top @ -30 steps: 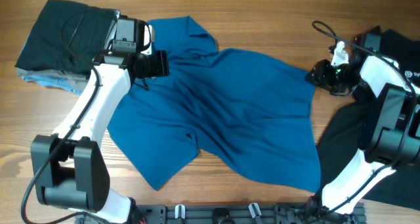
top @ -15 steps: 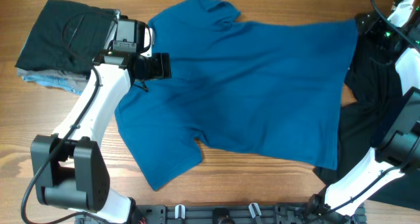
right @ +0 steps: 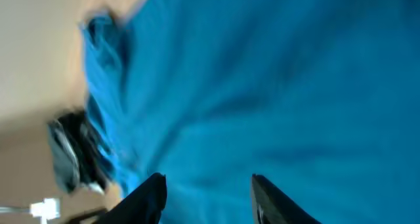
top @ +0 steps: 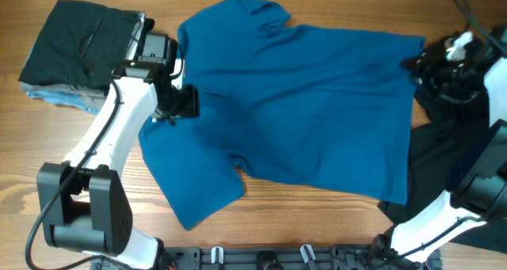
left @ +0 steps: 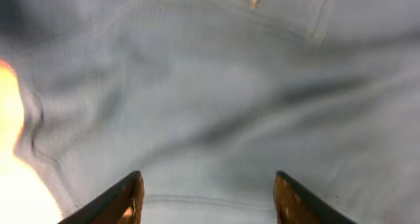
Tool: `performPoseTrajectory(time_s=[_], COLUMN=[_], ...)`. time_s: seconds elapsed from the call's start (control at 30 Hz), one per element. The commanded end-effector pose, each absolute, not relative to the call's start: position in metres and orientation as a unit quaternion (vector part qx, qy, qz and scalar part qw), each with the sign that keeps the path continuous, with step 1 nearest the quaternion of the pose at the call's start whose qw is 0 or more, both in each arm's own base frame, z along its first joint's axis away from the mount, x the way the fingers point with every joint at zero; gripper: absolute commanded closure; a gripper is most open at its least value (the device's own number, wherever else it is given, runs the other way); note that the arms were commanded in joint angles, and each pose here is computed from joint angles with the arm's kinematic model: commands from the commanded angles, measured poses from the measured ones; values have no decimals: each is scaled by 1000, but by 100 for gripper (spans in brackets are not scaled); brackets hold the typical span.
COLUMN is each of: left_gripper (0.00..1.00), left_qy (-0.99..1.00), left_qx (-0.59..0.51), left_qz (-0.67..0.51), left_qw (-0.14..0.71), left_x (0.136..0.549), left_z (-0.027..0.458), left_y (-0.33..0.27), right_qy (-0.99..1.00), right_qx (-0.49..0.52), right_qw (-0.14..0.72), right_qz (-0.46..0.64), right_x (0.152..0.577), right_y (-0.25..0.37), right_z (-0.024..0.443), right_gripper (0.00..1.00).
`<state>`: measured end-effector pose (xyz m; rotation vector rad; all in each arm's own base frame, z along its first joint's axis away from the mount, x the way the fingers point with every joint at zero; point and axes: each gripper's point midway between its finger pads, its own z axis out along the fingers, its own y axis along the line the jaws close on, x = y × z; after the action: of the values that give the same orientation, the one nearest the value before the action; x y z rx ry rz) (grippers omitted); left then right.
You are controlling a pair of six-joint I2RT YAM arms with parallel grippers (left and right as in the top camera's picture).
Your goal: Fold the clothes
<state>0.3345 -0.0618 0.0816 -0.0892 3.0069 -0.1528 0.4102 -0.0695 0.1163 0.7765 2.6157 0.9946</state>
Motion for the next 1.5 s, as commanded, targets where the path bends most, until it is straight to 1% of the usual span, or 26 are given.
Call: performPoseTrajectory(time_s=[0.0,0.07,0.13,0.2,0.23,0.27,0.33,0.37,0.53,0.6,0.67,0.7,0.77,0.83,0.87,0.93,1.0,1.1,1.13,1.17,1.2,1.27,1.3,1.33,1.4,1.47], left_gripper=[40,40,47,53,60,64,89,96,96,96,96,96,96,90,86,77,72,70,70,70,70,70,69,67,67,67], left_qy=[997,993,983,974,972,968,956,949,897,875,876,877,885,895,901,908,914,924,928,931,936,949,955,960,963,964], left_qx=[-71,-116,-178,-218,-225,-241,-285,-308,-430,-476,-477,-476,-462,-442,-431,-415,-402,-380,-371,-363,-351,-304,-272,-236,-208,-156], left_qz=[-27,-13,-7,-1,0,0,0,2,67,47,16,13,7,-10,-21,-34,-35,-35,-35,-35,-36,-70,-102,-124,-128,-136], left_qw=[26,-2,-49,-70,-73,-75,-72,-73,-78,-73,-64,-62,-60,-56,-54,-50,-42,-21,-11,-3,7,36,58,83,112,169], left_x=[309,291,260,241,235,230,221,217,194,191,195,196,199,207,214,225,235,253,259,264,269,289,304,319,335,364], left_z=[73,56,32,15,7,-1,-16,-20,-20,-21,-22,-22,-19,-14,-9,4,18,38,43,46,50,59,65,68,71,80], left_y=[-45,-34,-22,-14,-11,-7,2,9,76,95,101,102,102,98,95,91,90,85,81,78,74,55,38,22,9,-14], right_qy=[922,924,928,931,931,931,936,939,945,943,942,941,942,946,946,949,953,946,940,936,927,905,896,886,878,870], right_qx=[200,193,179,178,179,180,200,209,268,274,277,278,275,244,242,241,253,288,308,329,363,419,439,460,475,491], right_qw=[114,104,94,91,89,87,71,63,17,-14,-34,-37,-37,-23,-27,-38,-53,-59,-64,-68,-72,-69,-63,-61,-58,-48], right_qz=[311,313,312,306,306,306,281,266,188,186,187,187,190,210,213,201,160,139,129,109,63,-10,-23,-21,-21,-19], right_x=[405,402,396,392,391,390,384,381,358,341,328,325,321,323,321,313,302,291,286,280,271,260,260,260,261,265], right_y=[-49,-39,-28,-26,-26,-26,-32,-36,-56,-51,-47,-46,-43,-36,-33,-32,-37,-37,-39,-43,-58,-88,-99,-109,-121,-138], right_z=[118,120,124,127,128,128,122,118,91,76,60,54,41,35,33,26,12,-9,-16,-22,-28,-29,-27,-23,-17,-3], right_gripper=[55,55,55,55,55,55,52,50,33,31,32,32,39,54,59,43,36,66,81,91,96,96,96,96,96,96])
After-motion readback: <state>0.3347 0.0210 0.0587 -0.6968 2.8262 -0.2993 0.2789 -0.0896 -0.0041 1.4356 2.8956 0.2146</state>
